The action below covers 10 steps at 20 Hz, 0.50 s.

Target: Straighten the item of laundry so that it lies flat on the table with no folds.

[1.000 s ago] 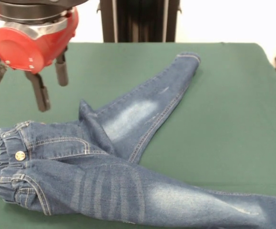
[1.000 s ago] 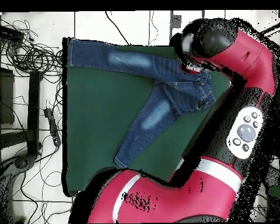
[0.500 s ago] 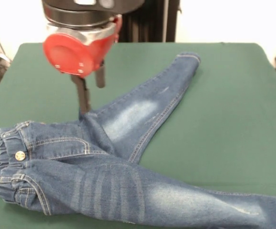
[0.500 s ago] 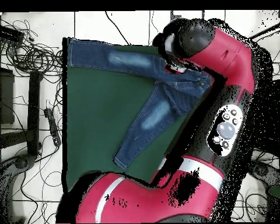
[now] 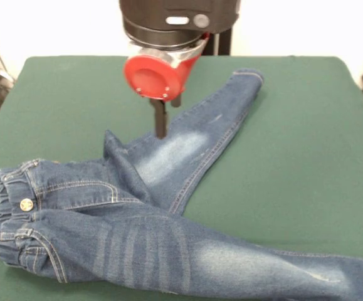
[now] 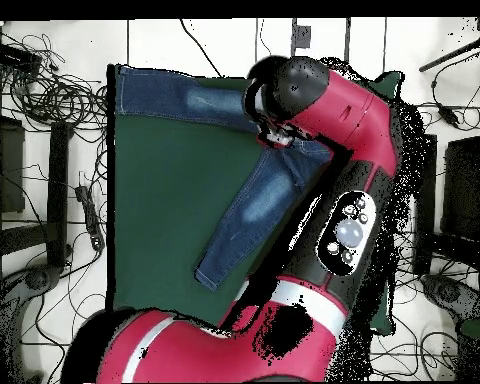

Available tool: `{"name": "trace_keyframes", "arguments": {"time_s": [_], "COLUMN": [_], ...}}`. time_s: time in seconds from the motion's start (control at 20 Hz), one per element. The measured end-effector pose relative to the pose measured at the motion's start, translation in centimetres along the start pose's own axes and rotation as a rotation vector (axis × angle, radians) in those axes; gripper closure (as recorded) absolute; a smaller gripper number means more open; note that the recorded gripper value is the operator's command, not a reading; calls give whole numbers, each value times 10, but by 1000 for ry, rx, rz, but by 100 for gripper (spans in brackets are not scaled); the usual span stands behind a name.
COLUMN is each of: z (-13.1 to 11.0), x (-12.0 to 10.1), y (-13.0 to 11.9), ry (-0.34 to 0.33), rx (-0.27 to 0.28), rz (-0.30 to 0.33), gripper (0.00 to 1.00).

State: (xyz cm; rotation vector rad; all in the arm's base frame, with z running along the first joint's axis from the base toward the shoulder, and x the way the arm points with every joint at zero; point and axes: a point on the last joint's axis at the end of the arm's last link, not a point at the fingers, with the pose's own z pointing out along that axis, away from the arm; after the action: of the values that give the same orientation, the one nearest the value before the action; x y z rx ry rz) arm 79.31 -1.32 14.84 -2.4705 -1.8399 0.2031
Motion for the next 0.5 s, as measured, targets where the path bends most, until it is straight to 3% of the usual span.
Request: {"name": "trace_keyframes", "arguments": {"time_s": [0.5], "z": [-8], "x": [12], "y": [-43], "ry": [1], "rx": [36], "rz": [19], "gripper": [0]}}
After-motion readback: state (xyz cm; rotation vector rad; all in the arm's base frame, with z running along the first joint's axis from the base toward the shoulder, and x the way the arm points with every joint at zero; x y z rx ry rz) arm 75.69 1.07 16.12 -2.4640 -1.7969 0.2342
